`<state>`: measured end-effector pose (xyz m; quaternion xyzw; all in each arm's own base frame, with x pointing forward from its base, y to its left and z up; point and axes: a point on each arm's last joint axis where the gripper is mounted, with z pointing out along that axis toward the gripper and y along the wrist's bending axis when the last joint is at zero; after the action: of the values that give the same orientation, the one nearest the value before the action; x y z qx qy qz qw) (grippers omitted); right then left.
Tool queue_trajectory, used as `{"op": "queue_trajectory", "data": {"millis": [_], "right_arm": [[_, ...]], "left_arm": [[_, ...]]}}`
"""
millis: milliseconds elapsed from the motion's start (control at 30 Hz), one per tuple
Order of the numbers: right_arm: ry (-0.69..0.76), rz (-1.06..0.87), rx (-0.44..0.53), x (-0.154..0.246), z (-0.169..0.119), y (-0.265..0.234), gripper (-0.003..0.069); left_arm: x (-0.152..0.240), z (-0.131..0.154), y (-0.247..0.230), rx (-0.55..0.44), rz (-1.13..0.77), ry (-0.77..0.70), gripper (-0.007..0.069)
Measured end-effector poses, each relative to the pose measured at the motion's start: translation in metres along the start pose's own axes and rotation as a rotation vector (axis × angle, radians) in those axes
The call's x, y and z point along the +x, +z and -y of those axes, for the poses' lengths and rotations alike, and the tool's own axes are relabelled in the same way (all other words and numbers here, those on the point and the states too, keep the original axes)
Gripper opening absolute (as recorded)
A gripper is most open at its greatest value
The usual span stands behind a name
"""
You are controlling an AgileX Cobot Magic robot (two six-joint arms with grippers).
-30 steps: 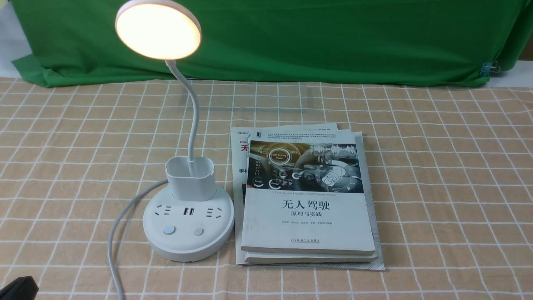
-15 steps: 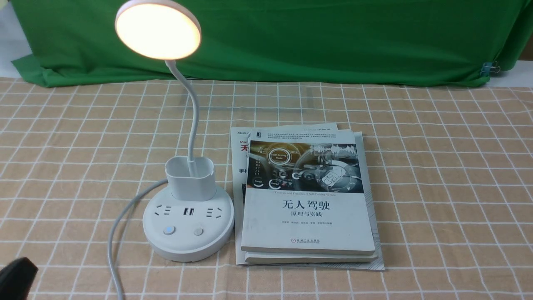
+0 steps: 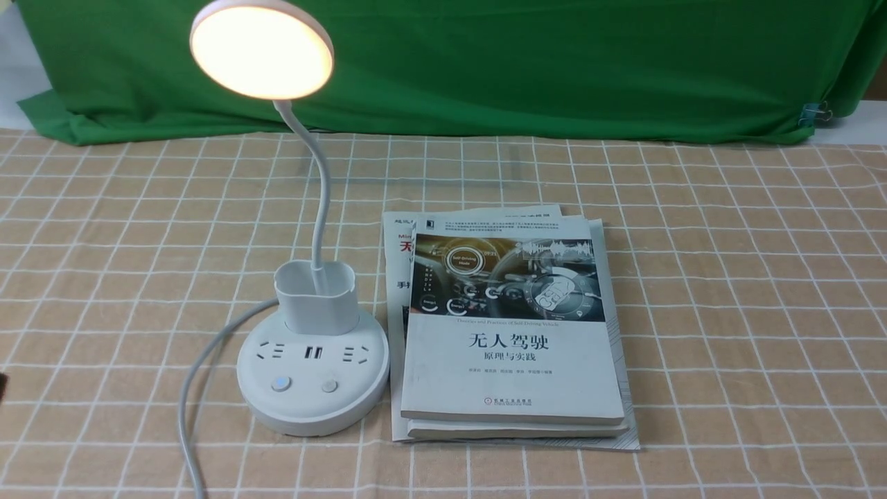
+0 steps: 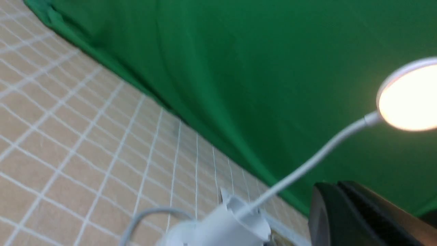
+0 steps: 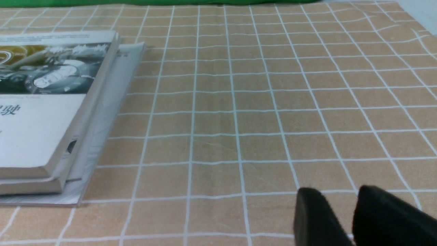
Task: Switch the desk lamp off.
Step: Use the left arm to press the button switch on the lamp holder
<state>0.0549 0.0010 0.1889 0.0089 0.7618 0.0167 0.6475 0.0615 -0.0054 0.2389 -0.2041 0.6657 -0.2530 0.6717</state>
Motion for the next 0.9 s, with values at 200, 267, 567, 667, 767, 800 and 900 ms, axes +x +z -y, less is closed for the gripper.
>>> {"op": "queue_trajectory", "data": {"millis": [200,267,567,667,767,800,900], "right_arm": [[0.0,0.0,0.0,0.0,0.0,0.0,0.0243],[0.0,0.0,0.0,0.0,0.0,0.0,0.0243],[0.0,0.0,0.0,0.0,0.0,0.0,0.0243],[0.0,0.0,0.0,0.0,0.0,0.0,0.0243],[0.0,0.0,0.0,0.0,0.0,0.0,0.0243],[0.0,0.0,0.0,0.0,0.0,0.0,0.0243],[0.0,0.0,0.0,0.0,0.0,0.0,0.0243]], "left_arm": [[-0.023,0.034,0.043,-0.092,-0.475,0.17,-0.0003],[-0.021,0.034,0.062,-0.141,-0.651,0.234,-0.0003],[-0.004,0.024,0.155,-0.197,-1.137,0.413,-0.0003],[0.014,0.04,0.181,-0.135,-1.238,0.493,-0.0003],[0.033,0.069,0.202,-0.083,-1.309,0.594,-0.0004],[0.039,0.076,0.205,-0.076,-1.33,0.611,-0.0004],[0.06,0.095,0.221,-0.068,-1.446,0.676,-0.0004]]}}
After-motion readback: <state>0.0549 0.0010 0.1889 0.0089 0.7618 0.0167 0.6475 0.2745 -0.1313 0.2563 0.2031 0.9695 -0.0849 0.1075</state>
